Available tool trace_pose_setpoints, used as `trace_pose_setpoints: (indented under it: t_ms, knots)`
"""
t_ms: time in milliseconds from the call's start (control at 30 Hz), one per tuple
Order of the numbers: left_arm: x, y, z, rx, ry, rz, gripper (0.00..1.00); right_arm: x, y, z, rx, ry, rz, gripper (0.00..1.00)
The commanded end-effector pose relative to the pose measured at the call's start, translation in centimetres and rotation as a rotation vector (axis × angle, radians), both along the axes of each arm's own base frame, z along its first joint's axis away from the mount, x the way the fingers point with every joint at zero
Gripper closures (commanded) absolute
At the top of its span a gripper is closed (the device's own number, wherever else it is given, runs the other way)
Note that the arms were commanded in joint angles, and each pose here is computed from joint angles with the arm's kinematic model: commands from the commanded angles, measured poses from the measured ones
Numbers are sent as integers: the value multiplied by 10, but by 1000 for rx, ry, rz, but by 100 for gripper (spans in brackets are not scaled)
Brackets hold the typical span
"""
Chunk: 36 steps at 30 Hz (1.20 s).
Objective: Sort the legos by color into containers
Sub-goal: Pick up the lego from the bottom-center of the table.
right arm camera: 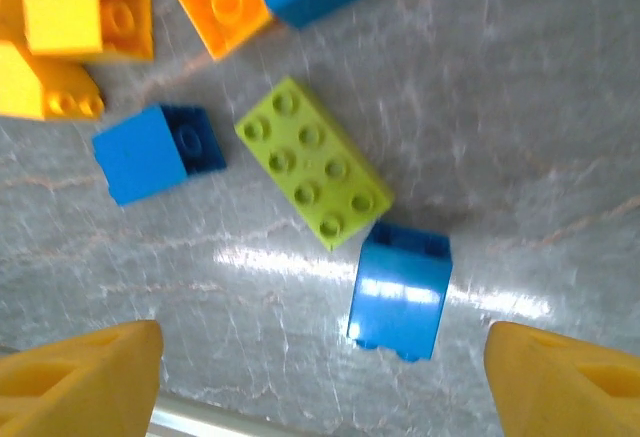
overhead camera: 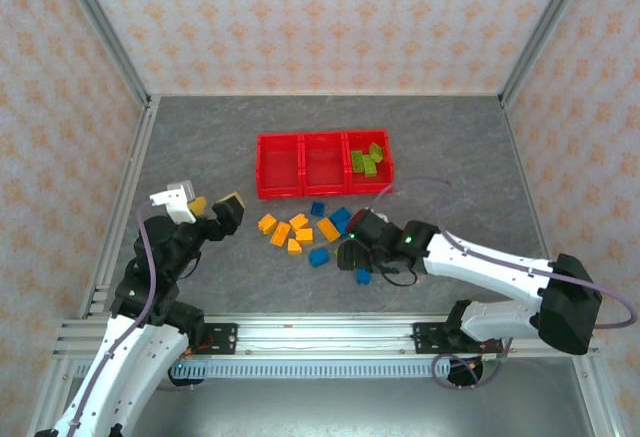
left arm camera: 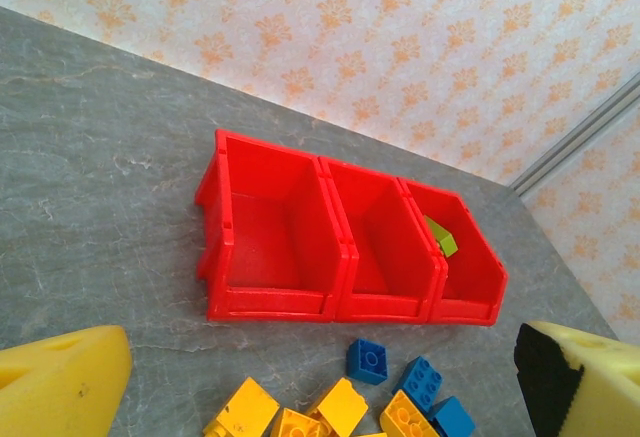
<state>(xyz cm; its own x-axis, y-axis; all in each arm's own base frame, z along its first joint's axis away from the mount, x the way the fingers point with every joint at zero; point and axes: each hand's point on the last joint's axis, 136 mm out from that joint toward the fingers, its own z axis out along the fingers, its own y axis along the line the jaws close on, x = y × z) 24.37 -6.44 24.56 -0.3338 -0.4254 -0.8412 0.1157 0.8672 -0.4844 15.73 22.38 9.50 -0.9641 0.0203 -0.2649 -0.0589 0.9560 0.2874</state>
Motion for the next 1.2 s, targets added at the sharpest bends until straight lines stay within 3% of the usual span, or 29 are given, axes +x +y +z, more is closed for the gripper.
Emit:
trace_pose_setpoints:
  t_ms: [0,133,533,900,1167]
  knots:
    - [0,-6,5,-1,-25,-35,1,-7,-6,-14,-43,25,-88,17]
    - [-1,-6,6,-1,-31,-35,1,-13,-7,-31,-96,46,-66,18]
    - [-3,-6,8,-5,-38,-37,1,-12,-19,-61,-183,37,-44,34]
    - [-5,-6,10,-9,-49,-38,1,-2,-24,-70,-272,14,-14,61]
    - [-5,-6,10,-8,-47,-33,1,7,-19,-42,-283,-26,7,76]
